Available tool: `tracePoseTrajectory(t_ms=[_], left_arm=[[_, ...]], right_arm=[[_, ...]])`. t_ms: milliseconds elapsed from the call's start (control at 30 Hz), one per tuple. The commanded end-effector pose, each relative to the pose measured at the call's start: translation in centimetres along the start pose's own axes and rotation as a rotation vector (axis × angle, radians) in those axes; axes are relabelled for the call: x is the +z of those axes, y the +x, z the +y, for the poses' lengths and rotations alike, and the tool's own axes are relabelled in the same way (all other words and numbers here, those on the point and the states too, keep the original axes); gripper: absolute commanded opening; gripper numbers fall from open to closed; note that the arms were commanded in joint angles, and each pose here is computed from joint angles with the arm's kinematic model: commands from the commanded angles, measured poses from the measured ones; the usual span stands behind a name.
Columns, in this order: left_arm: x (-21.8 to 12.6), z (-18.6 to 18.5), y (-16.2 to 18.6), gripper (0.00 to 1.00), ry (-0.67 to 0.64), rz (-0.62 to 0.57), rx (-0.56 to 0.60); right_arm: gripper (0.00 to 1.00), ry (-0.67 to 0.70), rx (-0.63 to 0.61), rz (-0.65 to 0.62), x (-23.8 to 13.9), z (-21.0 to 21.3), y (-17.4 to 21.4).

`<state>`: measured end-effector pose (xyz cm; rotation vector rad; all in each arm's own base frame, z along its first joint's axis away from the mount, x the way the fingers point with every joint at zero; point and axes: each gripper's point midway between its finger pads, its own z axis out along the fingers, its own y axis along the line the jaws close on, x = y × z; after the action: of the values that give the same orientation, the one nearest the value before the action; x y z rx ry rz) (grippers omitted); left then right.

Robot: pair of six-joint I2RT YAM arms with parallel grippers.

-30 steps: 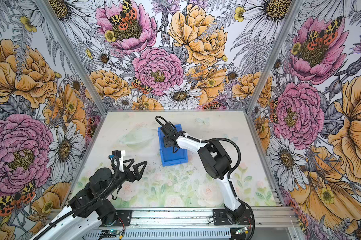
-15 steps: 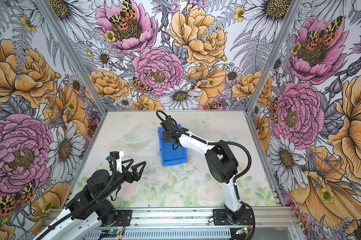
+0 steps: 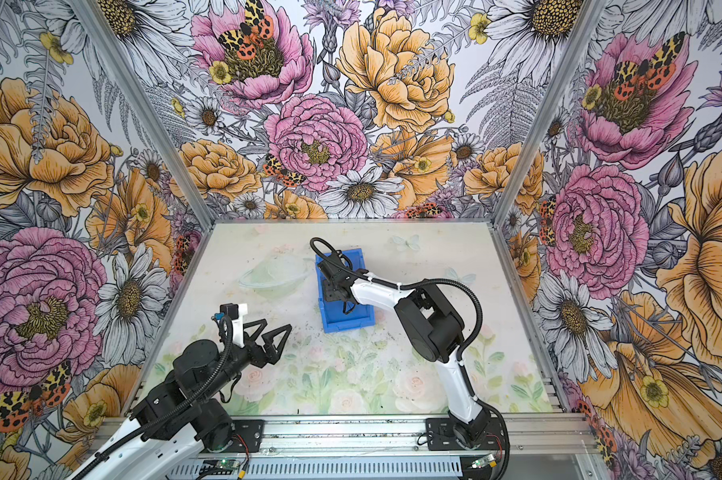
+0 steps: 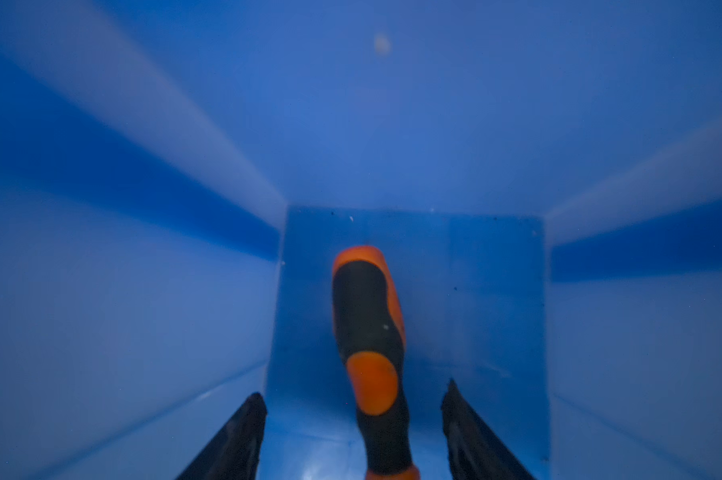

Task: Put the screwdriver in the bin
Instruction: 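Lower the screwdriver into the blue bin and open the right gripper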

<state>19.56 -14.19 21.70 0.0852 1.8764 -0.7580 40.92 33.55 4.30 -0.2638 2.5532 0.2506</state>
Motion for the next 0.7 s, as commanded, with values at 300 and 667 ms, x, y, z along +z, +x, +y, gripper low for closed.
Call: tracePoseTrajectory(t_ms=[300,667], left_arm=[[-0.3,-0.7,-0.8,0.99,0.025,0.002,0.023],[-0.2,0.1,-0.5,0.99,-0.023,0.016,0.027]], right_arm=[[0.75,-0.035,0.027,-0.032,-0.1,1.0,-0.4],[0.81,-0.059,-0.001,-0.139,-6.3,1.5,-2.3]])
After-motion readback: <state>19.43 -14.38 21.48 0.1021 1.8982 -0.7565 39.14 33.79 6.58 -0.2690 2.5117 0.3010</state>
